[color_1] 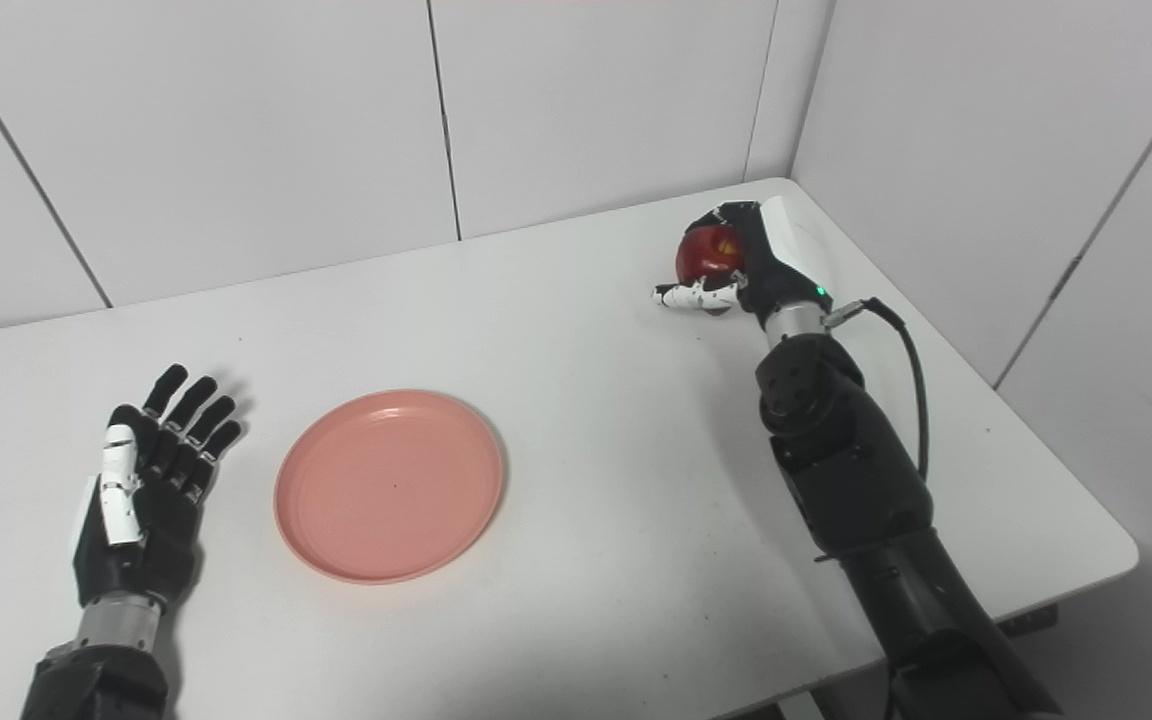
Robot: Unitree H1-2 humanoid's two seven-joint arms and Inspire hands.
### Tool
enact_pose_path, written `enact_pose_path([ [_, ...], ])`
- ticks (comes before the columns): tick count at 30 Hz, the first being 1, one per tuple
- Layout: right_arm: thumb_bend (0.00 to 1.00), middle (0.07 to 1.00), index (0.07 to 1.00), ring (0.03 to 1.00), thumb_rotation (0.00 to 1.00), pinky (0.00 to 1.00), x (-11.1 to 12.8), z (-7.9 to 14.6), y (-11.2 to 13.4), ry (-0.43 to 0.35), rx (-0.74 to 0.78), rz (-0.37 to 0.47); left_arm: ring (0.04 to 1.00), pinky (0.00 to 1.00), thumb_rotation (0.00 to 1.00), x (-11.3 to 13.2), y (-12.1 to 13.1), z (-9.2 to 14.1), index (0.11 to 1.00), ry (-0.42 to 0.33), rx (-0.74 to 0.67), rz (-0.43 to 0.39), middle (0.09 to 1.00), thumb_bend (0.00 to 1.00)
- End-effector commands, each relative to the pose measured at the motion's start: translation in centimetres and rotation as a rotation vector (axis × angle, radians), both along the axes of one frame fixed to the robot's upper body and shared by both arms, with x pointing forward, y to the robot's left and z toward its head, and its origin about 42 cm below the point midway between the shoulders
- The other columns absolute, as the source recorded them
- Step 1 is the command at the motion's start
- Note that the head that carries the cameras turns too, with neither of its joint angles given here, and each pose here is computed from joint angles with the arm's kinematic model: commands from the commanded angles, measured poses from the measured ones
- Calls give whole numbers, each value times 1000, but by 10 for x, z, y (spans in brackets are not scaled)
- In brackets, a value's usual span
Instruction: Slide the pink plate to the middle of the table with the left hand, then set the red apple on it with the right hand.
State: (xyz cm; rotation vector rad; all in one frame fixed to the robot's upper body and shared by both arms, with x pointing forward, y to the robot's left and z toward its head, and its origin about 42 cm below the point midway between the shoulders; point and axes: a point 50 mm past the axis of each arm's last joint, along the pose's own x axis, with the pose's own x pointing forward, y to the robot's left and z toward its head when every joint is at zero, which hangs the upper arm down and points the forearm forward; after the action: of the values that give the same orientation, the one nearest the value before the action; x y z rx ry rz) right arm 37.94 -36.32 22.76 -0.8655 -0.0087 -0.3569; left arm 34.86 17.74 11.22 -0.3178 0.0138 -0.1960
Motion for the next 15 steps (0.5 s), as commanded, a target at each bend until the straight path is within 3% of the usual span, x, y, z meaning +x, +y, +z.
enact_pose_path([
  [1, 527, 462, 513, 444, 0, 384, 3, 35, 6, -112, -30, 35, 858, 865, 1000, -11, -3, -21, 865, 124, 6, 4, 872, 404],
  [9, 528, 481, 492, 472, 0, 414, -3, 60, 41, -178, -54, 156, 860, 866, 1000, -12, -9, -20, 865, 124, 13, 5, 873, 405],
  [15, 527, 462, 510, 432, 0, 372, -1, 66, 70, -187, -57, 236, 861, 862, 1000, -14, -16, -18, 867, 117, 19, 2, 876, 399],
])
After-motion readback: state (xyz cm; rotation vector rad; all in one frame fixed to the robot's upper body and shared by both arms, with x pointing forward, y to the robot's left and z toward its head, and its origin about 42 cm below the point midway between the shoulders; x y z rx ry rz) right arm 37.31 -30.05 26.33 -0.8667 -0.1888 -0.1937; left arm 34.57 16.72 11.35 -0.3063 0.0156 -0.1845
